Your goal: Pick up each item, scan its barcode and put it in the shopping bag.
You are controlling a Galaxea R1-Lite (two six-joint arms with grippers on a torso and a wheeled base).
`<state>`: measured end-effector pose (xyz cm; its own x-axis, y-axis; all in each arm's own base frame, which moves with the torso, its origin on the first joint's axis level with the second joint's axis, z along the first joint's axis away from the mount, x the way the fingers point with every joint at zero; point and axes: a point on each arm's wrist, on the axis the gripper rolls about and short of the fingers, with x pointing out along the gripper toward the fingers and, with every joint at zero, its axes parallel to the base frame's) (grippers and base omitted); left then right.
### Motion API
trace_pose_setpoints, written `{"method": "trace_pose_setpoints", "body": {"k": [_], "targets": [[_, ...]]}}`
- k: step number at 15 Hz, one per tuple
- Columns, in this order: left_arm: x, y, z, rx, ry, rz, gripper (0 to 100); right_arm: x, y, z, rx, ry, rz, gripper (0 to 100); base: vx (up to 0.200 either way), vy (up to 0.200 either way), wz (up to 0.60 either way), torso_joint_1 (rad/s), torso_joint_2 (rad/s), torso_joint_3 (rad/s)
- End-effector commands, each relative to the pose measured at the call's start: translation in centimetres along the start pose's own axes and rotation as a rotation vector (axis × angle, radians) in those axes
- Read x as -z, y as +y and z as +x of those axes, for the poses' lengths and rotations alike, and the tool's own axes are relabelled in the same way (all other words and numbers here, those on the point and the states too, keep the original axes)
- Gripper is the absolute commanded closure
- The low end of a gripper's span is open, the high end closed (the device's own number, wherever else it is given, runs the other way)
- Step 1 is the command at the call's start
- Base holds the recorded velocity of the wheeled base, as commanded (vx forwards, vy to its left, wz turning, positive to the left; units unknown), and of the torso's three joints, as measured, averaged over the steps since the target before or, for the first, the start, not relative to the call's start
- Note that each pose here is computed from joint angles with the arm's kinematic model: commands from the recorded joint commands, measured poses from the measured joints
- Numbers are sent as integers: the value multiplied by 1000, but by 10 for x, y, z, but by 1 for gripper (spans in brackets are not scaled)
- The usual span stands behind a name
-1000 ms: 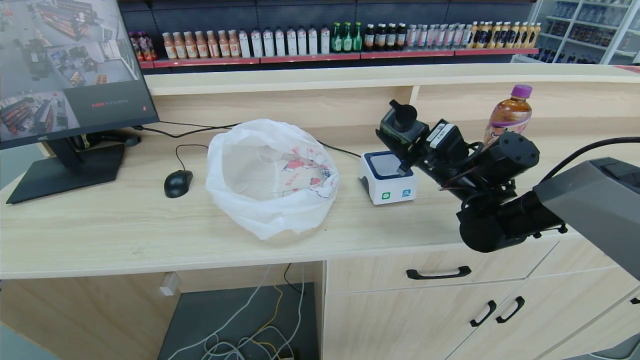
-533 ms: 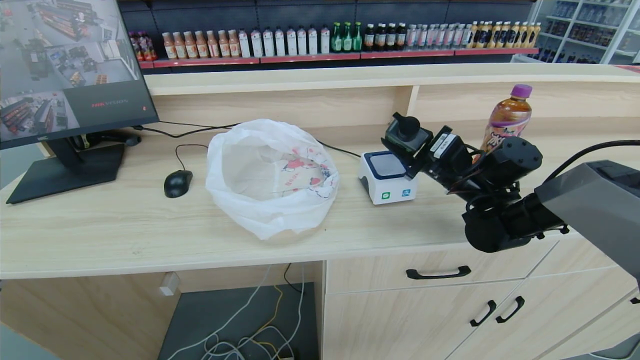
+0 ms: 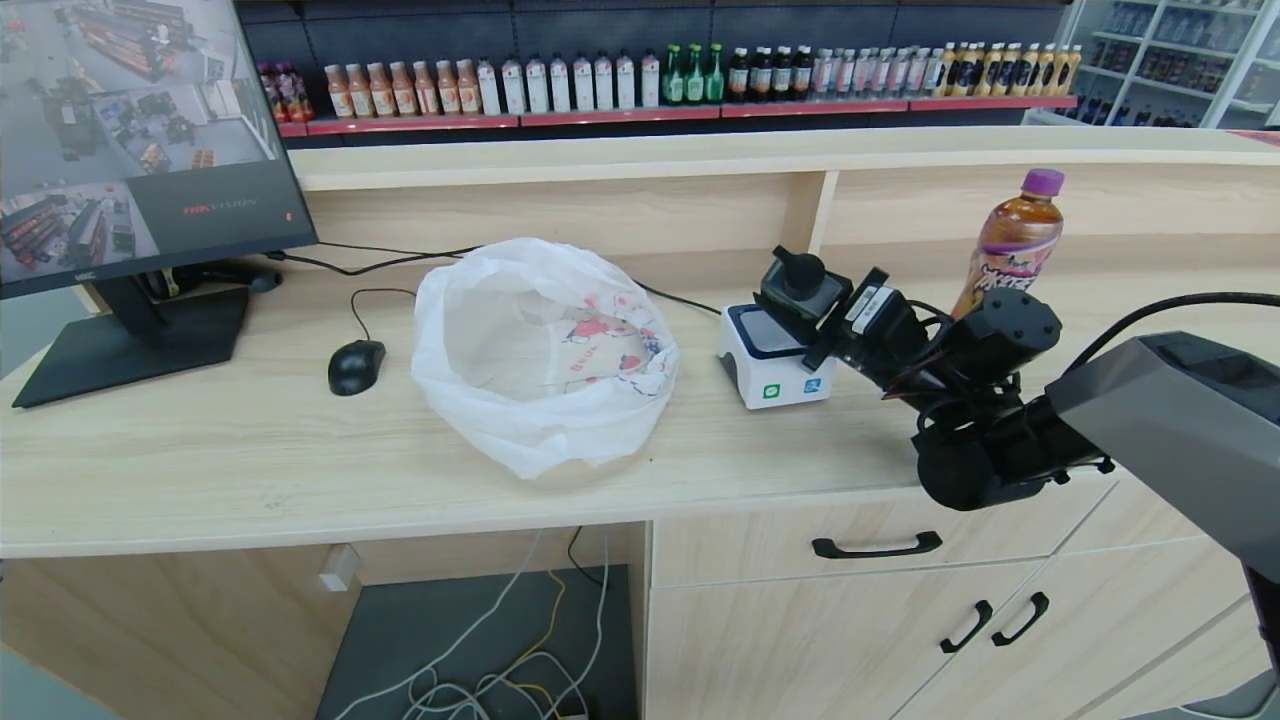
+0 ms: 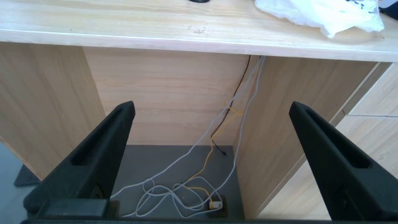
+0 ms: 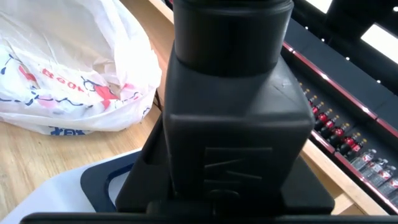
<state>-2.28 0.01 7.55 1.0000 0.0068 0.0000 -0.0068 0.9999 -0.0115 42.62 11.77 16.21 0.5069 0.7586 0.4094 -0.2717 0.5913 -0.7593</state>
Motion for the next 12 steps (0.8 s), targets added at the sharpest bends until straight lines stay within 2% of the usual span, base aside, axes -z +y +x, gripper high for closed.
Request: {"method": "trace_pose_setpoints", "body": {"k": [1,12], "targets": [[0,0,0,-1,0,-1,0,1,0,0,0,0,0,100,0,0,0,0,0,0],[0,0,0,-1,0,-1,0,2,0,-1,7,6,-4,100,0,0,0,0,0,0]]}}
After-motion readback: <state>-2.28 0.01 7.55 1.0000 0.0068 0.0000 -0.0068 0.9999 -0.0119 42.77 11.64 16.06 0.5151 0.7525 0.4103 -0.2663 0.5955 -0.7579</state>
